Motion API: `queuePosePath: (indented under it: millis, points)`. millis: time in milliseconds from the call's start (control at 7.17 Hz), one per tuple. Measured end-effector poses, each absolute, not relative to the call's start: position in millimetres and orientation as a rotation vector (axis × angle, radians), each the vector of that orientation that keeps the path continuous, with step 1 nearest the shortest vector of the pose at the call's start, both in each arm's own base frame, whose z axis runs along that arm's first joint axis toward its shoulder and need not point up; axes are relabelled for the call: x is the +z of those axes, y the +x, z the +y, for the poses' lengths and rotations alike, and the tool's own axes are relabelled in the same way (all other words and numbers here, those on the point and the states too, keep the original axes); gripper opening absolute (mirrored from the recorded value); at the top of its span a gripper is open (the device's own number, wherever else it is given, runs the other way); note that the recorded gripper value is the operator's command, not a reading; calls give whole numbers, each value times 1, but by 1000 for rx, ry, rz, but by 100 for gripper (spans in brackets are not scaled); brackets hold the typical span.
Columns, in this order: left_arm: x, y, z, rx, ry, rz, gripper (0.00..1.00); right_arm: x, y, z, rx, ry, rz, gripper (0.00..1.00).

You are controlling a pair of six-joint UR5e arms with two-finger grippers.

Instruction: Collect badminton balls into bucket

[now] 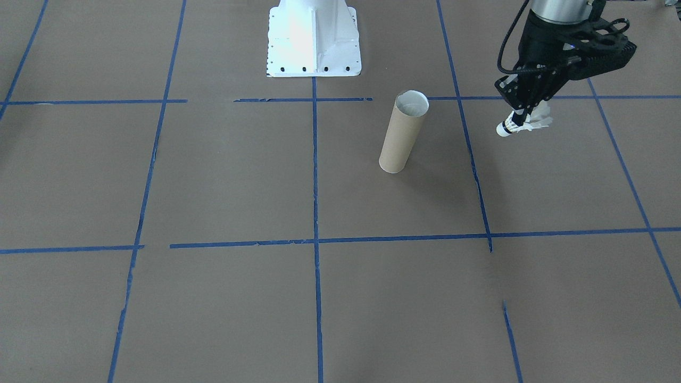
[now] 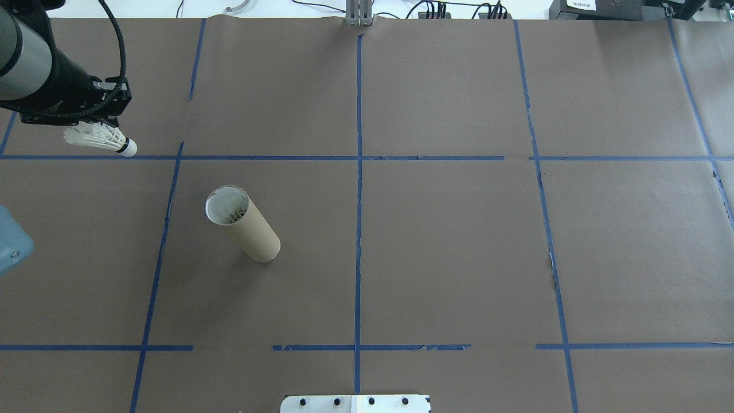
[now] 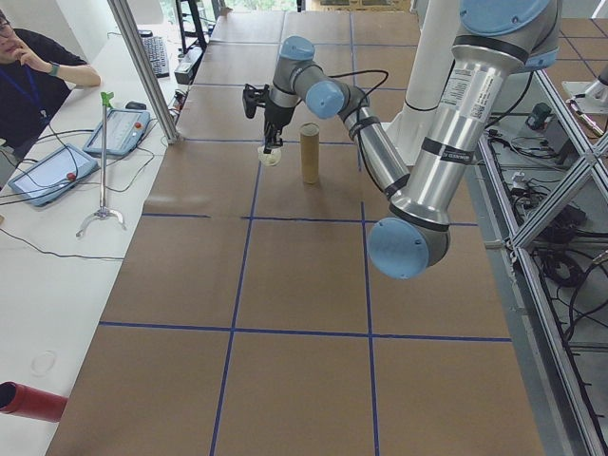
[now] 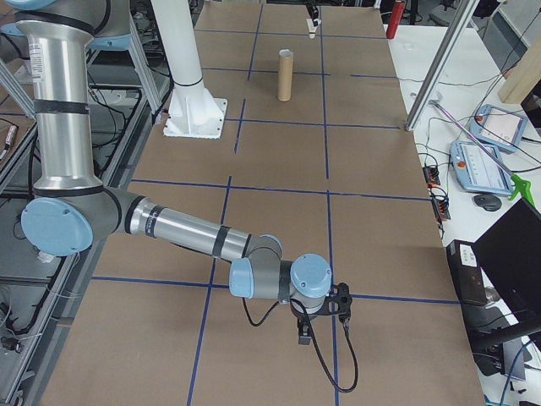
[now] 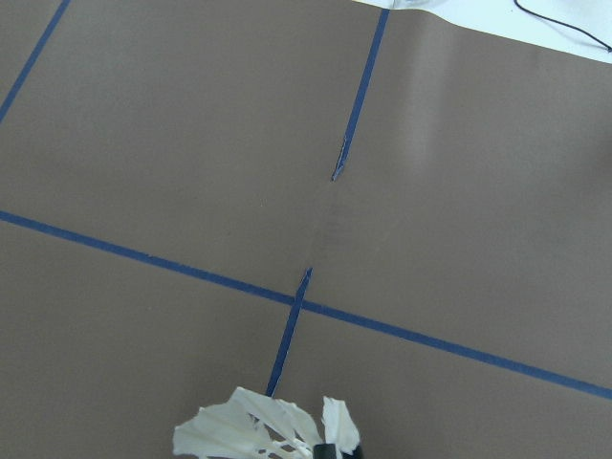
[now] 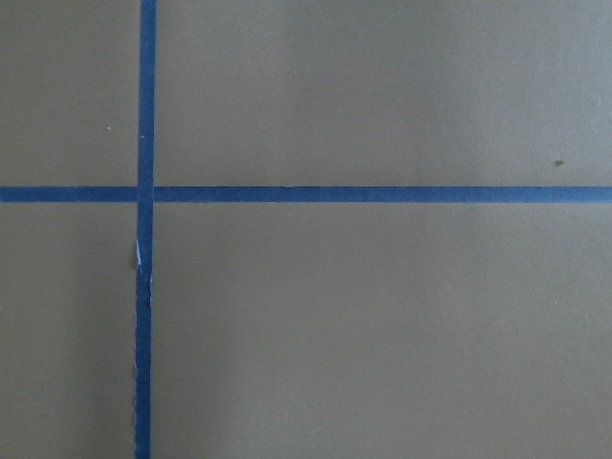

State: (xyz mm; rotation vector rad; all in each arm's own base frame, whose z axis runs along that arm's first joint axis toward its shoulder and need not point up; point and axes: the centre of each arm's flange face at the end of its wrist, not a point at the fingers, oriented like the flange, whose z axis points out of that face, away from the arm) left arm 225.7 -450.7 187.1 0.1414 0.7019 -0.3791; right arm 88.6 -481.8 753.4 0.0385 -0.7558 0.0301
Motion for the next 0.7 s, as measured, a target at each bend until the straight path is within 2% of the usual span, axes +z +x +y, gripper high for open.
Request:
queuePosePath:
  millis: [279,698]
  points:
    - [124,241,-430,-364,93,639,0,753,89,-482,30,39,-756,100]
    - [82,314,-417,-451,51,534,0,753,89,-482,31,38,-756,100]
